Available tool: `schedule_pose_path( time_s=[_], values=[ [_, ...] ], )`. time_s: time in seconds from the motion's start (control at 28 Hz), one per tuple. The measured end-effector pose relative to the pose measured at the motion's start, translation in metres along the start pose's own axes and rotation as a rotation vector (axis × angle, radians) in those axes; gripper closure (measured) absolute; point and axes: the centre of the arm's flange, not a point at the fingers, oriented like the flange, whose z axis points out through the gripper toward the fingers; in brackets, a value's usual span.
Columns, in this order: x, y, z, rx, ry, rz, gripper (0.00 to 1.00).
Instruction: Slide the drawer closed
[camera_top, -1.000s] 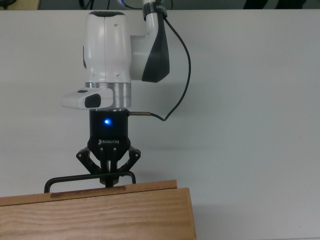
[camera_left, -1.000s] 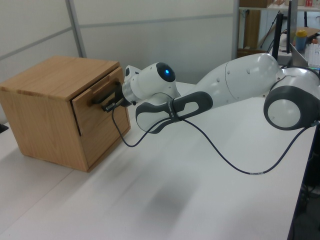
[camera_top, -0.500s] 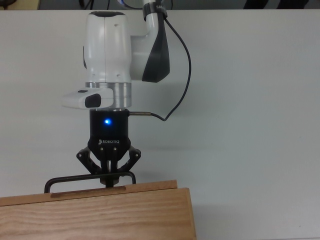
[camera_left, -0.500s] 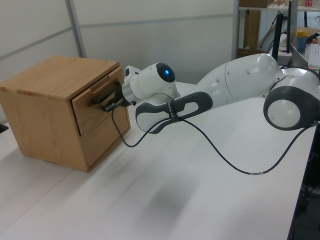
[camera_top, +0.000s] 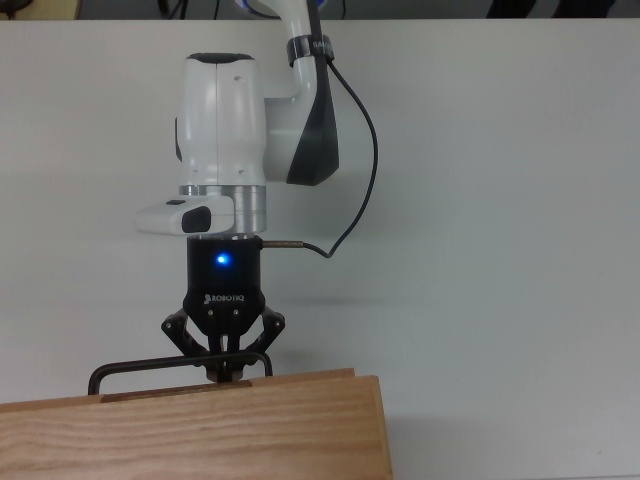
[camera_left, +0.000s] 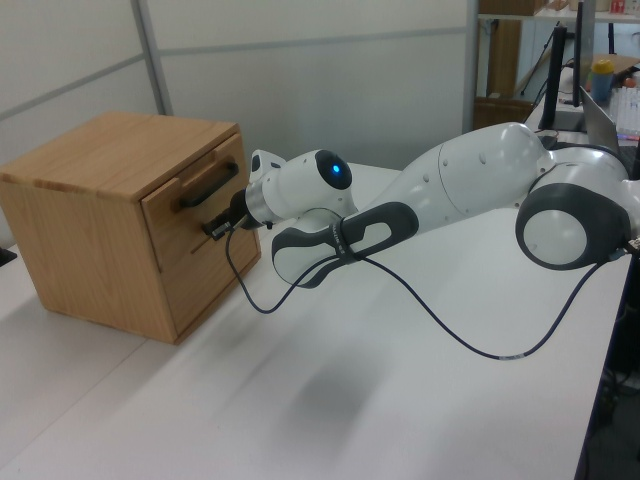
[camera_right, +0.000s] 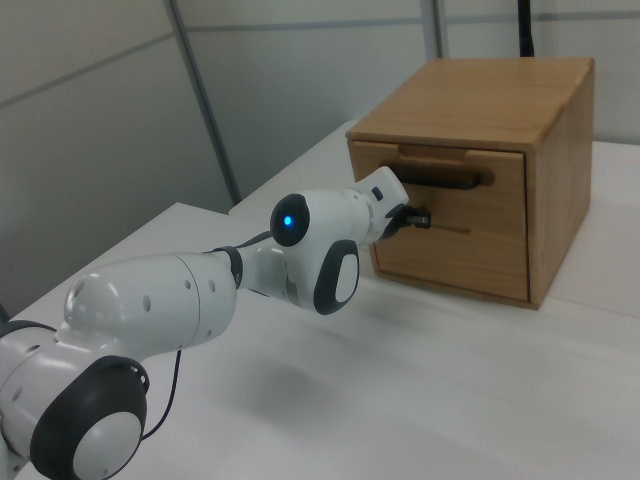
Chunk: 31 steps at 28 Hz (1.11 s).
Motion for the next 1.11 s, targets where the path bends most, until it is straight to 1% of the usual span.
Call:
schedule_pose_path(
  time_s=[0.39, 0.5, 0.61, 0.64, 0.79, 0.89, 1.04, 1.11],
  values=[
    [0.001, 0.000, 0.000, 0.000, 0.000, 0.000, 0.99],
    [0.005, -0.001, -0.001, 0.001, -0.027, -0.002, 0.99],
    [0.014, -0.002, -0.005, 0.002, -0.111, -0.004, 0.99],
    [0.022, -0.001, -0.010, 0.002, -0.155, -0.005, 0.99],
    [0.048, 0.000, -0.033, 0.000, -0.246, -0.008, 0.99],
    [0.070, 0.000, -0.058, 0.002, -0.311, 0.003, 0.99],
    [0.085, 0.001, -0.088, 0.010, -0.432, 0.018, 0.99],
    [0.089, 0.000, -0.100, 0.012, -0.484, 0.019, 0.99]
  ],
)
